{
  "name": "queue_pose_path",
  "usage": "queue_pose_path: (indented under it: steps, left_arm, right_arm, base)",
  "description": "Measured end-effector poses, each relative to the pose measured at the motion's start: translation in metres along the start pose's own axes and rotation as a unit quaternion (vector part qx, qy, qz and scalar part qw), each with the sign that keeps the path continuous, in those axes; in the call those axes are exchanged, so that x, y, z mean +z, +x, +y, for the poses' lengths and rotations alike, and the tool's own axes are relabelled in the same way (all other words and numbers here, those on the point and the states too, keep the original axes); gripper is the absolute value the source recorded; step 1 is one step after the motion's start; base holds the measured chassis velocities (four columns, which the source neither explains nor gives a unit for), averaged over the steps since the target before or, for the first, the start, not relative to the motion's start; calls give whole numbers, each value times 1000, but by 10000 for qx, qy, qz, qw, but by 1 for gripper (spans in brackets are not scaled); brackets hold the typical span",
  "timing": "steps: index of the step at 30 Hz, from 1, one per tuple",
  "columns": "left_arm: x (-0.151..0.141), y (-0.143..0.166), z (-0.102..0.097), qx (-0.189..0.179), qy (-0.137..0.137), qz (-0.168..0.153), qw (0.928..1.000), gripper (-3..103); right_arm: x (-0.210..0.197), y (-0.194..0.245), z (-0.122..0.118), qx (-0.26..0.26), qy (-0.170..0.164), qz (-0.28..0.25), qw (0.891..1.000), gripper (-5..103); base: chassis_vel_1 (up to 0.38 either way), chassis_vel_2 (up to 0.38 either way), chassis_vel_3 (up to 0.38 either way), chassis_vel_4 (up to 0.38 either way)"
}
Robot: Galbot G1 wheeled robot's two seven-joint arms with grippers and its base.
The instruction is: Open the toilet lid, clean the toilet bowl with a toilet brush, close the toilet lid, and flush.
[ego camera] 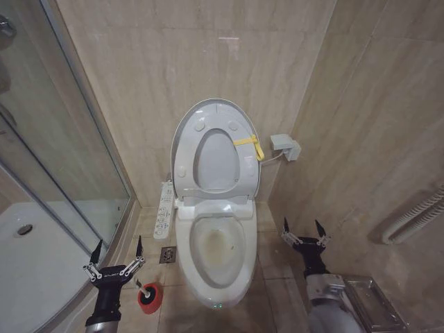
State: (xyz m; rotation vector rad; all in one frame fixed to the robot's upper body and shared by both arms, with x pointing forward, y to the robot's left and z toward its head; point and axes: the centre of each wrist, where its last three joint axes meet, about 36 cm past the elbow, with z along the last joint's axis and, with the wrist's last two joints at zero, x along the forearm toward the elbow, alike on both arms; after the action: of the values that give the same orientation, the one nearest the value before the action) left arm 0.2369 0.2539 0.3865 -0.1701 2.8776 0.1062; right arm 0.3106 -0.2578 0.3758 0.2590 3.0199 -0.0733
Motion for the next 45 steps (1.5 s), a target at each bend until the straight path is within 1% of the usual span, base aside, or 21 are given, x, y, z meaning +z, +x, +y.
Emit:
queue_pose_path:
  steps: [3,6,13,18,20,21,22,26,29,30,32,34,37,38,39,43,44,45]
  left_arm:
    - [0,0,0,0,0,0,10000,100]
    - [0,0,0,0,0,0,10000,100]
    - [0,0,0,0,0,0,10000,100]
    - [0,0,0,0,0,0,10000,100]
    - [0,0,0,0,0,0,10000,100]
    - [0,0,0,0,0,0,10000,100]
    - [0,0,0,0,0,0,10000,100]
    - [0,0,0,-1,0,0,10000,100]
    - [0,0,0,1,0,1,10000,100]
    - [0,0,0,1,0,1,10000,100]
    - [0,0,0,1,0,0,10000,100]
    - [0,0,0,-1,0,0,10000,100]
    - [0,0,0,-1,0,0,10000,100]
    - [0,0,0,-1,0,0,10000,100]
    - [0,0,0,0,0,0,10000,100]
    - [0,0,0,0,0,0,10000,100]
    - [0,0,0,0,0,0,10000,100]
    - [0,0,0,1,0,0,10000,100]
  right_arm:
    - [-1,-4,5,-30,-67,-74,9999,100]
    - [-14,-10,10,-65,-212,-239,9995,100]
    - [-34,-14,13,-168,-385,-483,9980,100]
    - [-33,-18,10,-185,-341,-526,9979,100]
    - [-30,-22,8,-188,-216,-572,9980,100]
    - [-30,-22,8,-188,-216,-572,9980,100]
    - [-29,-26,8,-189,-156,-606,9979,100]
    - [-28,-42,7,-198,-99,-658,9976,100]
    - [-26,-73,8,-22,-149,-850,9963,100]
    - [-26,-73,8,-22,-149,-850,9963,100]
    - [-28,-89,8,56,-169,-904,9957,100]
    - [-29,-96,7,86,-164,-912,9957,100]
    - [-31,-139,0,218,-109,-944,9952,100]
    - [-31,-139,0,218,-109,-944,9952,100]
    - [-31,-155,-3,232,-85,-943,9952,100]
    - [-26,-191,-5,252,-14,-880,9958,100]
    - [-26,-191,-5,252,-14,-880,9958,100]
    - [-26,-200,-5,258,3,-876,9958,100]
  base:
    - [0,0,0,0]
    - [0,0,0,0]
    - [0,0,0,0]
    - [0,0,0,0]
    - [0,0,0,0]
    - [0,0,0,0]
    - [0,0,0,0]
    - [0,0,0,0]
    - [0,0,0,0]
    - [0,0,0,0]
    - [0,0,0,0]
    - [0,0,0,0]
    - [0,0,0,0]
    - [0,0,0,0]
    - [0,0,0,0]
    - [0,0,0,0]
    - [0,0,0,0]
    - [0,0,0,0]
